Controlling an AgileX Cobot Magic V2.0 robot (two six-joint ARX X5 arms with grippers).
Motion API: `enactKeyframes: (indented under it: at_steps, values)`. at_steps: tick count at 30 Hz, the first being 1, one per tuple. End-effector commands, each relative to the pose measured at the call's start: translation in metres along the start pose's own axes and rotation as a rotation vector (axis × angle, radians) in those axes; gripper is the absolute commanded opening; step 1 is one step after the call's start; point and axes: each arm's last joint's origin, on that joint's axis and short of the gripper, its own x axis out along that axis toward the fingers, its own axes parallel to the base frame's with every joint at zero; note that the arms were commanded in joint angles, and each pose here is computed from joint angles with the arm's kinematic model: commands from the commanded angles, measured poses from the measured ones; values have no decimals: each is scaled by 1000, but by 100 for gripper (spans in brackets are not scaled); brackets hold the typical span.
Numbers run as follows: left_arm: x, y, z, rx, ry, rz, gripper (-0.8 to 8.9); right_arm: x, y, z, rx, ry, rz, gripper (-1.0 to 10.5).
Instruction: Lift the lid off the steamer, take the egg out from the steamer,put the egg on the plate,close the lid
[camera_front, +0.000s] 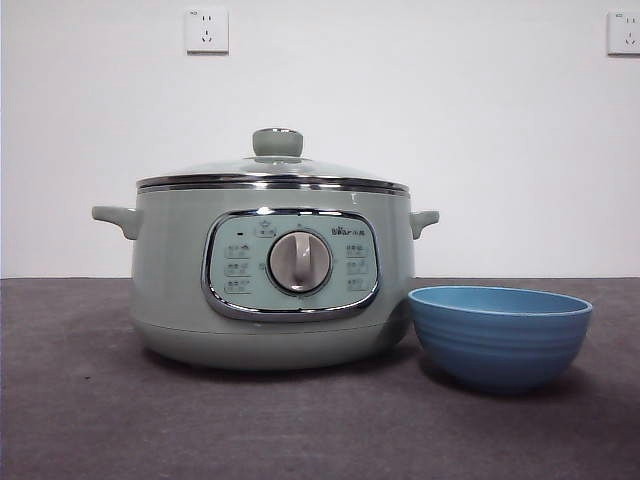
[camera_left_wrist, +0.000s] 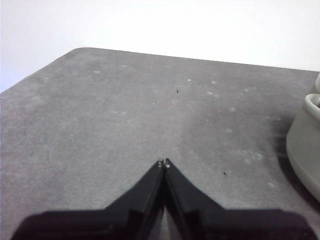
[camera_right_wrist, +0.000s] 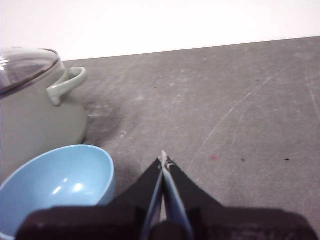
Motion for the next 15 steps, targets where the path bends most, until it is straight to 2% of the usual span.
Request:
enactKeyframes:
  at_steps: [1,5,8,15]
  values:
    - [1,0,-4,-8,13,-25,-5,1,0,-3,70,3,5,0]
    - [-2,-4,4,-53,2,-137,-8,-1,1,5,142,-29,11,-11]
    - [-7,-6,17,-118,-17,-164,-8,-4,2,16,189,-56,17,-11]
    - [-23,-13,55,-175,-37,-298,-8,-13,9,55,187,-78,104,-12]
